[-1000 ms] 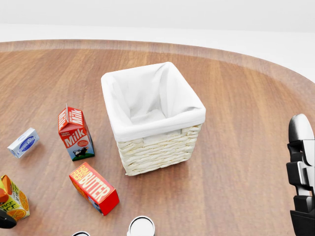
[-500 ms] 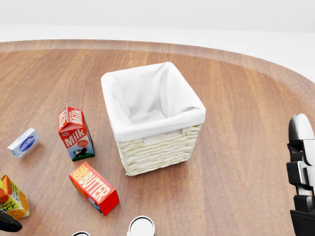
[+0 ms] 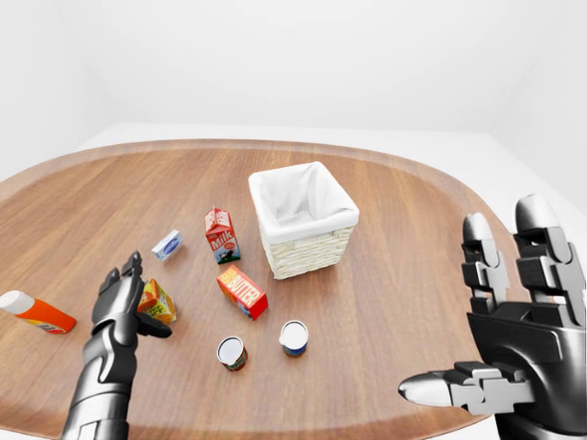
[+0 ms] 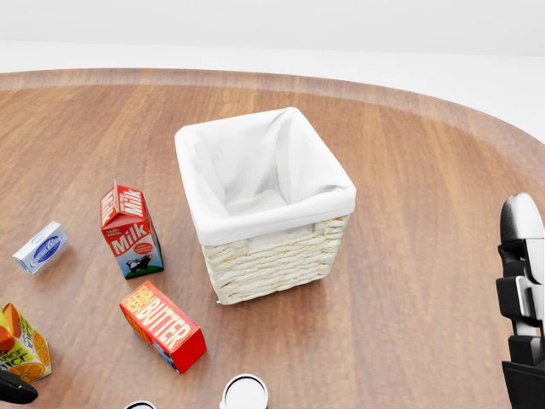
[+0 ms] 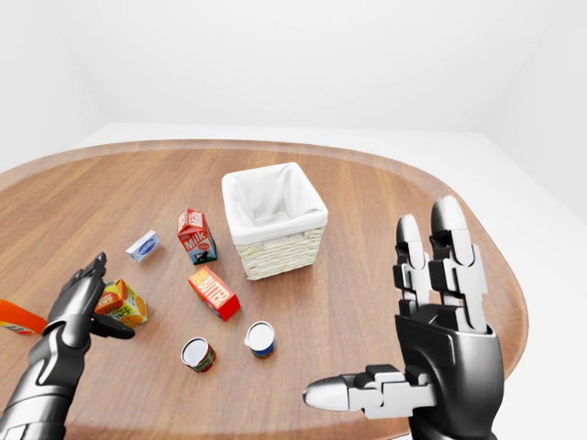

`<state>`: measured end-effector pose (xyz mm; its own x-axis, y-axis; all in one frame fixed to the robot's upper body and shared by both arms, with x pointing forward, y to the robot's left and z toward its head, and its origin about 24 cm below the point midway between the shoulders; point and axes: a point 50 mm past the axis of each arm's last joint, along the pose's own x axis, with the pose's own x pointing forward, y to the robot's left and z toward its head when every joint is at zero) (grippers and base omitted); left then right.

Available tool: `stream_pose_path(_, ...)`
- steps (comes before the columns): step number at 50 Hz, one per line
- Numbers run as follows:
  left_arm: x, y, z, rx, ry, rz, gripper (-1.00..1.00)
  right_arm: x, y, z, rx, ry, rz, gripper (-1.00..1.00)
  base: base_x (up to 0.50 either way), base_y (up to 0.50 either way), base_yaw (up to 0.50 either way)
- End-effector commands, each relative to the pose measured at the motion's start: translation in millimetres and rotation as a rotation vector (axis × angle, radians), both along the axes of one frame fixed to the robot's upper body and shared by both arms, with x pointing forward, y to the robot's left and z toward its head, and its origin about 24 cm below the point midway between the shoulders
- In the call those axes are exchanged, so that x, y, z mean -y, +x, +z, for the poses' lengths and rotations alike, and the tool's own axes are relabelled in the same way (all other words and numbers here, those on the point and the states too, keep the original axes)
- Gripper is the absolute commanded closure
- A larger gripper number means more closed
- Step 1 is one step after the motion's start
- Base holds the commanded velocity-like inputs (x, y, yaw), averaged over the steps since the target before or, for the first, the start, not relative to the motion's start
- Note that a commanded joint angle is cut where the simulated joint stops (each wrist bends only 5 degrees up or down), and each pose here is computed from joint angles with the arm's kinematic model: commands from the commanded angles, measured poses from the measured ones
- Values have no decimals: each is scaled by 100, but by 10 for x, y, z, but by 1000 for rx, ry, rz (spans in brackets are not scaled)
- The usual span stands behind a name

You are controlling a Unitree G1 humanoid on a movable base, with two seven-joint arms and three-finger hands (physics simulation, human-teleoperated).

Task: Pick up the orange juice, and put it in the basket.

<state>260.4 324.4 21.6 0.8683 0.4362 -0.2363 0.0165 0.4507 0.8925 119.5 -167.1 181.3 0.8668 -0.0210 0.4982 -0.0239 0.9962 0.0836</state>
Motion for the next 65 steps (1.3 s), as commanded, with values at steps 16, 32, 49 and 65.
stream_pose_path(16, -56, 38, -206, -54, -11, 67, -100, 2, 0, 3, 4, 4, 2, -100, 0, 0, 0)
stream_pose_path(32, -120, 14, -213, -49, -7, 96, 100, -3, -1, -2, -1, 4, 2, -100, 0, 0, 0)
stream_pose_path(49, -68, 37, -158, -33, 0, 62, 100, -7, -1, -7, -7, 2, 3, -100, 0, 0, 0)
stream_pose_path(65, 327, 169, 421, 119, 66, -166, 100, -3, -1, -3, -2, 6, 3, -100, 0, 0, 0)
